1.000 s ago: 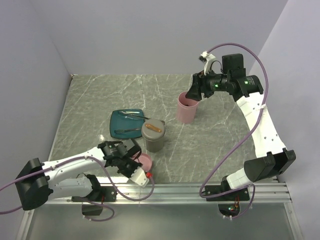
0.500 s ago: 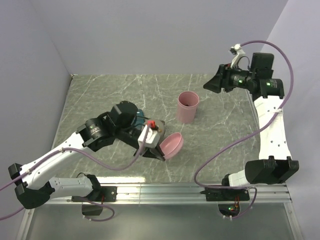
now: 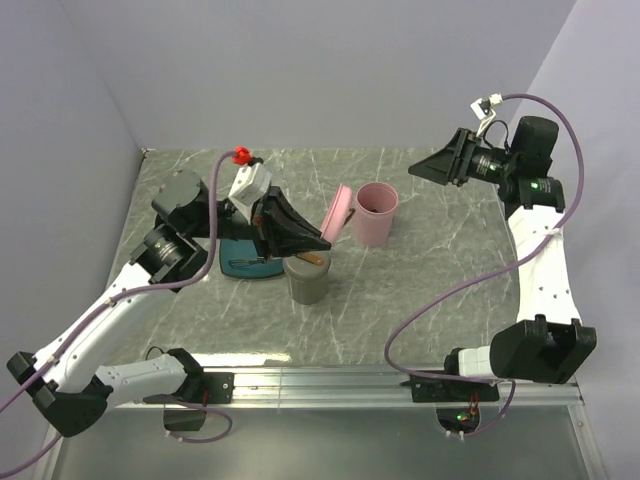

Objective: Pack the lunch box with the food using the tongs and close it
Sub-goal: Pick up the box lid from the center of the board, then close the box lid on the packing box.

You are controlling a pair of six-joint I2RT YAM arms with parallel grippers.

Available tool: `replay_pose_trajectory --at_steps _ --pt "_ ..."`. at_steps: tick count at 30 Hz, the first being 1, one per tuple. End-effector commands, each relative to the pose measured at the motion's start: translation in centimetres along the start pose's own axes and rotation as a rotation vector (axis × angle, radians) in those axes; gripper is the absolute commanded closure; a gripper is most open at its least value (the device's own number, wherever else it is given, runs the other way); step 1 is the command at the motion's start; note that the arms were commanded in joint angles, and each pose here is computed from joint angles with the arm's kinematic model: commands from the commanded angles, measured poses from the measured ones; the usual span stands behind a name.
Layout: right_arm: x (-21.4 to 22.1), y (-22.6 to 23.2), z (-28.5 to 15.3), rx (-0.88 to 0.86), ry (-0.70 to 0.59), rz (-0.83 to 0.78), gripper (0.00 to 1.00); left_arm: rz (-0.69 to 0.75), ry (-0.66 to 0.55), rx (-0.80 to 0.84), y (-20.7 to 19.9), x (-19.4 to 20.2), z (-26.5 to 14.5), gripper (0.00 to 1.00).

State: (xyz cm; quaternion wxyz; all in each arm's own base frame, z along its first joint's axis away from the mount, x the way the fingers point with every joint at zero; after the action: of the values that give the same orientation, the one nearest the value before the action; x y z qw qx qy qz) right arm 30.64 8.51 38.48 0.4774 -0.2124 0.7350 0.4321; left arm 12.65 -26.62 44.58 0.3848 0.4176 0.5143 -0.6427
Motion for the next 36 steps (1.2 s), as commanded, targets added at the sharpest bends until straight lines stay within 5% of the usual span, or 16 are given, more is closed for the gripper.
replay_pose_trajectory --at_steps 1,6,10,19,27,36 --pt "-2.9 3.0 0.2 -0.159 -0.097 0.019 0.31 0.208 -0.08 -0.04 -1.1 -2.7 -0.6 1.0" --pt "-3.3 4.9 2.3 -0.269 -0.122 0.101 0.32 0.387 -0.163 -0.149 0.1 -2.5 -1.8 1.0" --pt "-1.9 8.0 4.8 -0.381 -0.093 0.152 0.33 0.375 -0.195 -0.192 0.9 -2.6 -1.9 1.0" --pt "-1.9 11.7 6.6 -0.492 -0.153 0.107 0.35 0.112 -0.374 -0.182 1.8 -4.6 -2.0 1.0" --pt "-2.8 13.0 7.9 -0.555 -0.181 0.261 0.37 0.103 -0.401 -0.2 3.1 -4.5 -1.9 1.0" --pt "-2.6 15.9 7.5 -0.624 -0.186 0.237 0.37 0.09 -0.399 -0.231 4.1 -4.3 -2.0 1.0"
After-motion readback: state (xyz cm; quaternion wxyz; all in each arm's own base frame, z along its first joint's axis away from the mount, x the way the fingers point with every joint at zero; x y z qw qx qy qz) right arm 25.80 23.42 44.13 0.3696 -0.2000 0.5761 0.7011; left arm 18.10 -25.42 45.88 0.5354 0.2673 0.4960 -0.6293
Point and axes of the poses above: each gripper's point midway between its finger pads, its own z axis out along the fingers, its own y axis along the line the jaws close on, x = y × z, the point moved 4 cm from there along -z, back along the fingers, and after that the axes turned 12 degrees about -z, right-handed, at the moved point
